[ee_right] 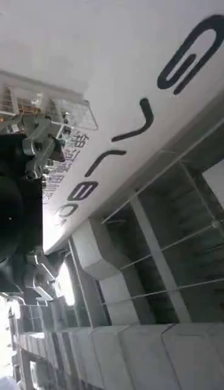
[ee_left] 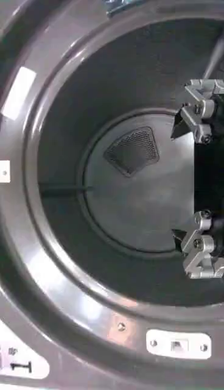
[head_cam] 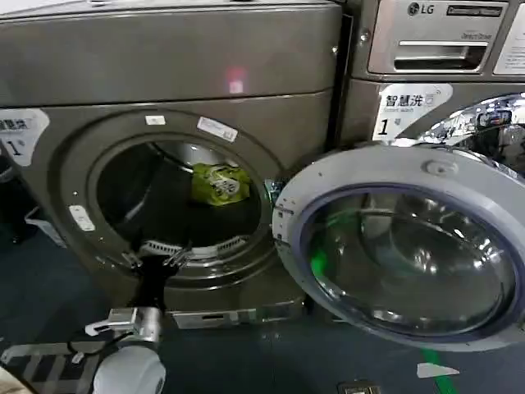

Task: Grasp the clothes from the dryer.

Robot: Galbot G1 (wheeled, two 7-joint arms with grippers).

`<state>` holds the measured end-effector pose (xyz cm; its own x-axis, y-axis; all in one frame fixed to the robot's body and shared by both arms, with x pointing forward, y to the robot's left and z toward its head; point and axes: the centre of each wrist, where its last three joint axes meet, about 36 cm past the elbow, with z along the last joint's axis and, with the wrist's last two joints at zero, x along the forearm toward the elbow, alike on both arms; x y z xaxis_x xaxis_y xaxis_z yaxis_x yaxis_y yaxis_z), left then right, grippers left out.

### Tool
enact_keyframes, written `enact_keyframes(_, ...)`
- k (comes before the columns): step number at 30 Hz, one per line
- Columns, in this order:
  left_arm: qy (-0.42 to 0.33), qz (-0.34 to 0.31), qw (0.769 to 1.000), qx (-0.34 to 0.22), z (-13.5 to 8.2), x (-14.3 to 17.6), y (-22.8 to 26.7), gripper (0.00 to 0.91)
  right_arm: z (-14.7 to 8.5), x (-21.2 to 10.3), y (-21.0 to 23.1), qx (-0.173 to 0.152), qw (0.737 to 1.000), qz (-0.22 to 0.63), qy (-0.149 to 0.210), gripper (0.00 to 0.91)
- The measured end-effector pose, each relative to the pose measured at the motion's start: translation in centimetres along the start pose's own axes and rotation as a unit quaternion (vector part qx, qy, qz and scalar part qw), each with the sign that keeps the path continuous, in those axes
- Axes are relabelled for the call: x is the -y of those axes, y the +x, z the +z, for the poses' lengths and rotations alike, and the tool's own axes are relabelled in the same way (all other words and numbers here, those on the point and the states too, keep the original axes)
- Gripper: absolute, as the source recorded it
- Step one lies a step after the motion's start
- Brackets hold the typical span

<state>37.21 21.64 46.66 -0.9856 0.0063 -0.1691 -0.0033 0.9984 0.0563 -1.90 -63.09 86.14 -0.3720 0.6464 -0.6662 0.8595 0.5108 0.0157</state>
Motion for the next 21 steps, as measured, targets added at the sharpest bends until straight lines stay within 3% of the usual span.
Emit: enact_keyframes(21,-0.001,0.001,1.0,-0.001,-0.1,-0.05,0.22,0.907,0.0,-0.09,-0.11,0.0,1.0,-0.005,0.001,0.907)
